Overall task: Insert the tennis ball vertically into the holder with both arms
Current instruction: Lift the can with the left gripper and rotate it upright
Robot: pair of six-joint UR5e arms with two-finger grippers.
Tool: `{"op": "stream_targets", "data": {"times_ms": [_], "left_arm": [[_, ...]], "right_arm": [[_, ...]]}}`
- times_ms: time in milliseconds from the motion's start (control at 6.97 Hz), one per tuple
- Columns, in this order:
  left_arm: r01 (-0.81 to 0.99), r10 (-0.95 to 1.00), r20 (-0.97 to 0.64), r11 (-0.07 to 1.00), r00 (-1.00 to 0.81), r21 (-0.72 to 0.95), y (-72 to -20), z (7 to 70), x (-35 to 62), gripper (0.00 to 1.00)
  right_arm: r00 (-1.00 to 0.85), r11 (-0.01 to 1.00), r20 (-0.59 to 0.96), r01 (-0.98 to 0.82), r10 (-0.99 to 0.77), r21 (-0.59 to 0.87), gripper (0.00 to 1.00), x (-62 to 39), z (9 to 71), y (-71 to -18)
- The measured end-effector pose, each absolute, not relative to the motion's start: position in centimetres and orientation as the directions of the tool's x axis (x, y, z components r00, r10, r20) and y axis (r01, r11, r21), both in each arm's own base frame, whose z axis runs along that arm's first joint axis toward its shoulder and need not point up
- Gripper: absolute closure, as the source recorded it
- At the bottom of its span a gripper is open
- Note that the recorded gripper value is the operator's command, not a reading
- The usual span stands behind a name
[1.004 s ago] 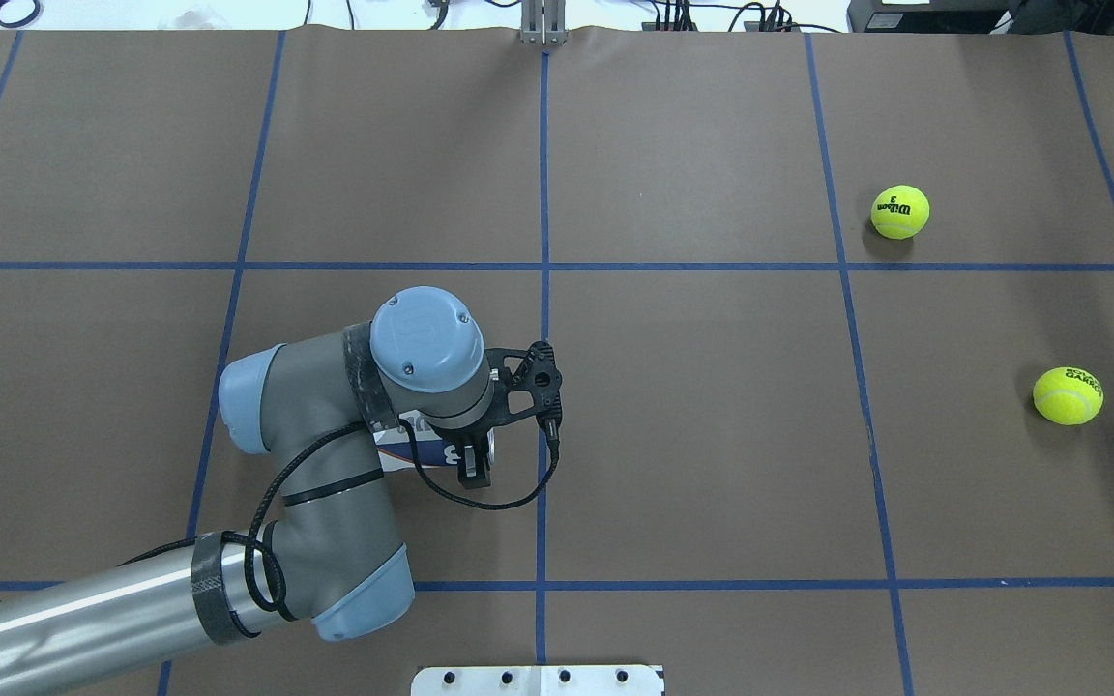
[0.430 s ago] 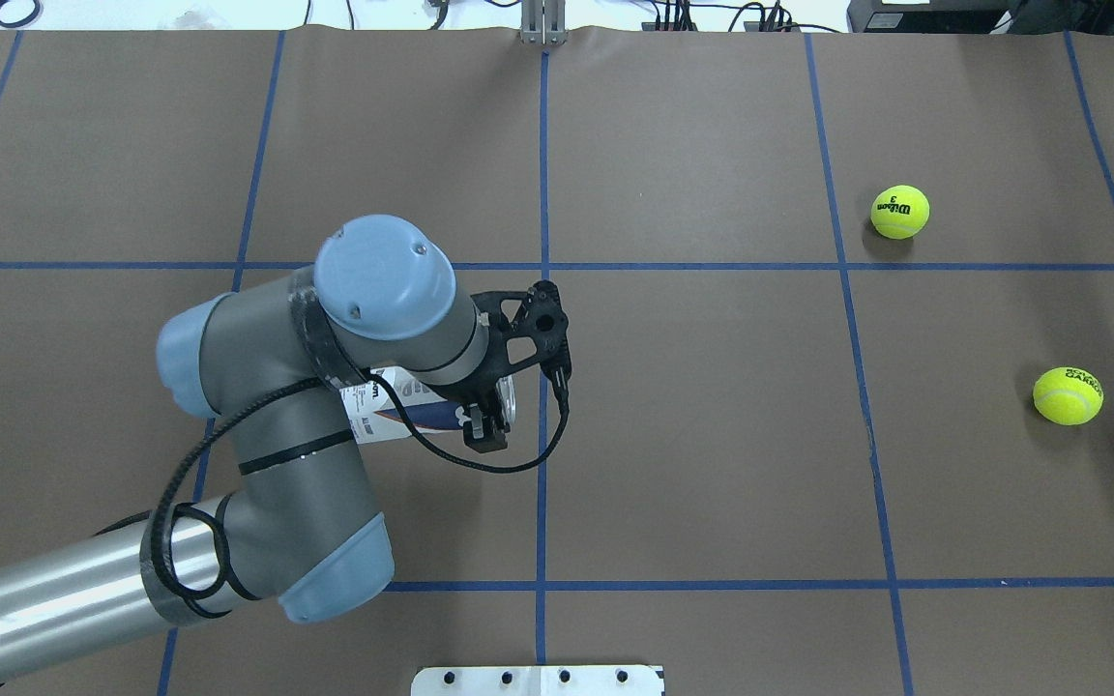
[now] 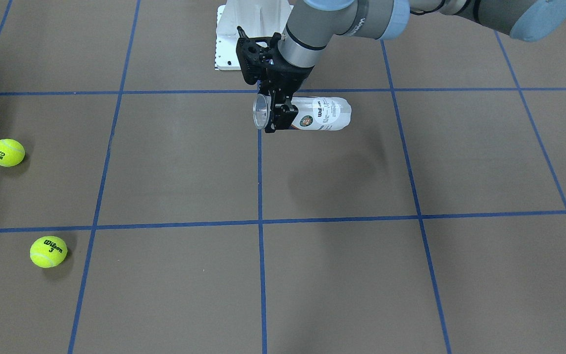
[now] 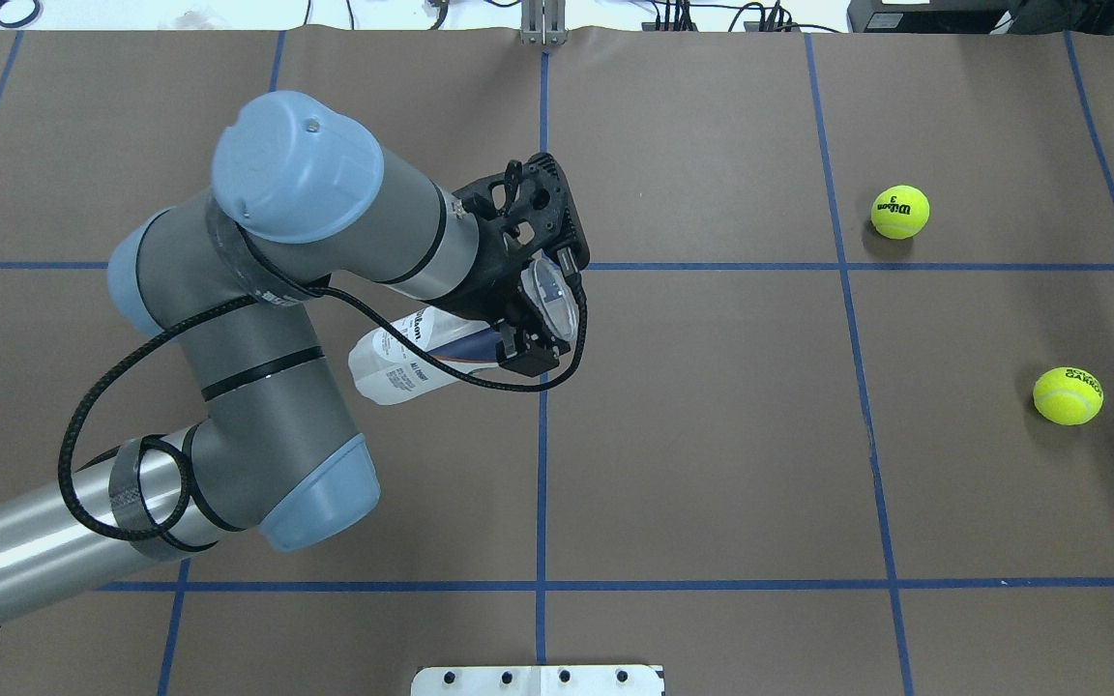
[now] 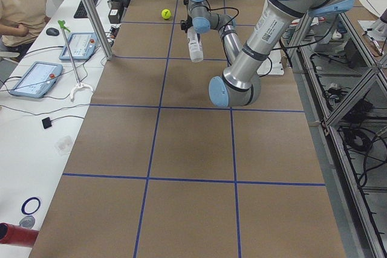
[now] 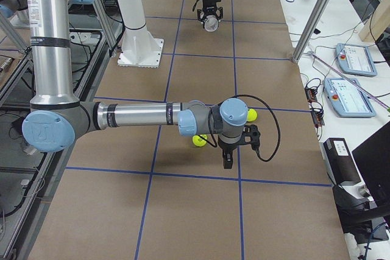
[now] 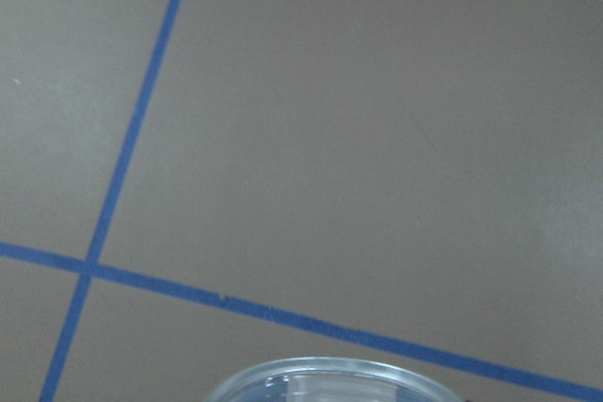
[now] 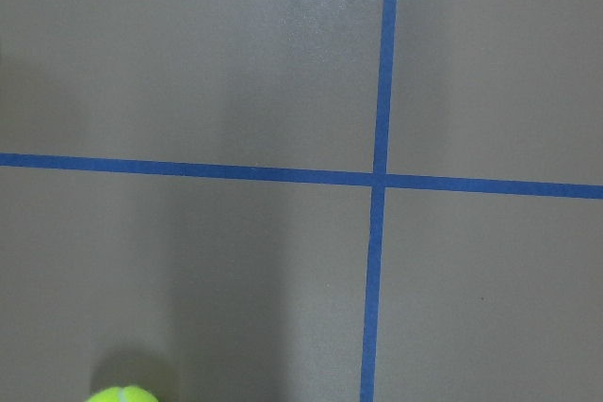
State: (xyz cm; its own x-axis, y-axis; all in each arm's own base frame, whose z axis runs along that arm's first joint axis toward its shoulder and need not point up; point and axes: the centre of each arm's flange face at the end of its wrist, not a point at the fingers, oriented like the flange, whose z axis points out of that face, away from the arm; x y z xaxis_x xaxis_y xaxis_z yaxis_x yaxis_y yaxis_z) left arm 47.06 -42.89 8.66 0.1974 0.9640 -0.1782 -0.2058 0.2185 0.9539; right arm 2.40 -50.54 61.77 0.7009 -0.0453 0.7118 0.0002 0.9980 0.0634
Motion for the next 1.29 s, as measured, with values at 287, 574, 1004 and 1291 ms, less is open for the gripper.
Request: {"op": "stream_targets", "data": {"times_ms": [287,574,1004,1291], "left_arm": [[0.059,0.960,-0.194,0.186,0.204,0.981,-43.4,7.2,45.2,0.46],[0.332,0.949,-0.210,0.126,0.234,0.935,-45.0,11.0,45.6,0.50],[0.614,0.920,-0.306,0.097,0.246,0.784,-47.0,17.7,46.2,0.63],[0.659,0.915,-0.332,0.104,0.232,0.745,-47.0,19.4,46.5,0.64]], "right_arm": [[0.701,0.998,0.712,0.000,-0.045,0.063,0.00,2.4,61.8,-50.5],[0.700,0.998,0.712,0.000,-0.046,0.065,0.00,2.4,61.7,-50.6],[0.700,0.998,0.713,-0.002,-0.045,0.065,0.00,2.4,61.6,-50.6],[0.699,0.998,0.714,-0.004,-0.044,0.065,0.00,2.4,61.5,-50.6]]}}
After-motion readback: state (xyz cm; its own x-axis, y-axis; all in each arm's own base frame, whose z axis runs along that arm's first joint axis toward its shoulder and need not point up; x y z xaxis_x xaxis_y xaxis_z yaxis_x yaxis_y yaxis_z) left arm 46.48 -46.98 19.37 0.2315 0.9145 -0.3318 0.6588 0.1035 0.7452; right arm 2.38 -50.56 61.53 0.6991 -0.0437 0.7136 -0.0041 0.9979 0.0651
